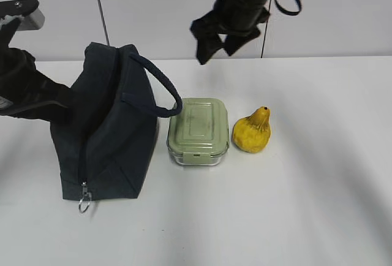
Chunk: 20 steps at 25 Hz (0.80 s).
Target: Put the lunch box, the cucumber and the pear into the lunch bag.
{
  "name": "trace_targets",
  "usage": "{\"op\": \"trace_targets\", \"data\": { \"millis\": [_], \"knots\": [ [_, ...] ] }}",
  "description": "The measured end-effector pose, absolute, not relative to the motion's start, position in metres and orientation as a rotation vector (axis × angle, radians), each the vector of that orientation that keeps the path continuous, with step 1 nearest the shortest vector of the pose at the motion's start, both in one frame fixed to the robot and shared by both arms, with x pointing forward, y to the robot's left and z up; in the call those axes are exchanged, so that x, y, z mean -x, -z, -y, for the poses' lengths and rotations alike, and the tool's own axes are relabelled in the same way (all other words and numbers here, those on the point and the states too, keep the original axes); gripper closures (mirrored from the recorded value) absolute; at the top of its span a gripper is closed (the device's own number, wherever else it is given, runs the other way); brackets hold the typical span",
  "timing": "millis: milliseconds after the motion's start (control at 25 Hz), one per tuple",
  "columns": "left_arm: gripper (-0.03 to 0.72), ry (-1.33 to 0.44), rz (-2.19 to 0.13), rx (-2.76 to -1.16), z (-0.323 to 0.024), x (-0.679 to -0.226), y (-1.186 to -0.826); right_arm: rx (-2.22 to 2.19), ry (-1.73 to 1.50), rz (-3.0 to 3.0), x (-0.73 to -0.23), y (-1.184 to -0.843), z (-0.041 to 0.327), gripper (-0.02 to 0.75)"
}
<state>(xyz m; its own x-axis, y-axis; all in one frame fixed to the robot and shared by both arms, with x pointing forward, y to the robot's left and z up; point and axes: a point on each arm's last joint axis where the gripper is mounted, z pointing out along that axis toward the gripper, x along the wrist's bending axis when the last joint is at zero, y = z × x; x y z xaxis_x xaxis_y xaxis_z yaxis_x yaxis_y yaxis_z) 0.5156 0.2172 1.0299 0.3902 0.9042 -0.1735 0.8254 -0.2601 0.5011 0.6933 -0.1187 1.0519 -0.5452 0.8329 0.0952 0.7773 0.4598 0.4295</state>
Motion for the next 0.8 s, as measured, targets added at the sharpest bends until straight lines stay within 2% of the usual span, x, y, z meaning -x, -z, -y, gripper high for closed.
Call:
{"op": "trace_targets", "data": {
  "millis": [120,280,600,800],
  "knots": [
    [0.701,-0.2,-1.478,-2.134,-0.217,-0.516,-1.03,-1.547,-0.602,-2.501,-0.701,-1.05,0.145,0.195],
    [0.701,-0.2,-1.478,-2.134,-0.217,-0.516,-1.03,-1.622,-0.484,-2.489,-0.701,-1.032,0.161,0.196],
    [0.701,-0.201,-1.477,-2.135,-0.217,-0.516,-1.03,-1.726,-0.295,-2.604,-0.685,-0.981,0.168,0.2],
    [0.702,-0.204,-1.476,-2.138,-0.217,-0.516,-1.03,-1.779,-0.285,-2.662,-0.676,-0.967,0.166,0.216]
  ]
}}
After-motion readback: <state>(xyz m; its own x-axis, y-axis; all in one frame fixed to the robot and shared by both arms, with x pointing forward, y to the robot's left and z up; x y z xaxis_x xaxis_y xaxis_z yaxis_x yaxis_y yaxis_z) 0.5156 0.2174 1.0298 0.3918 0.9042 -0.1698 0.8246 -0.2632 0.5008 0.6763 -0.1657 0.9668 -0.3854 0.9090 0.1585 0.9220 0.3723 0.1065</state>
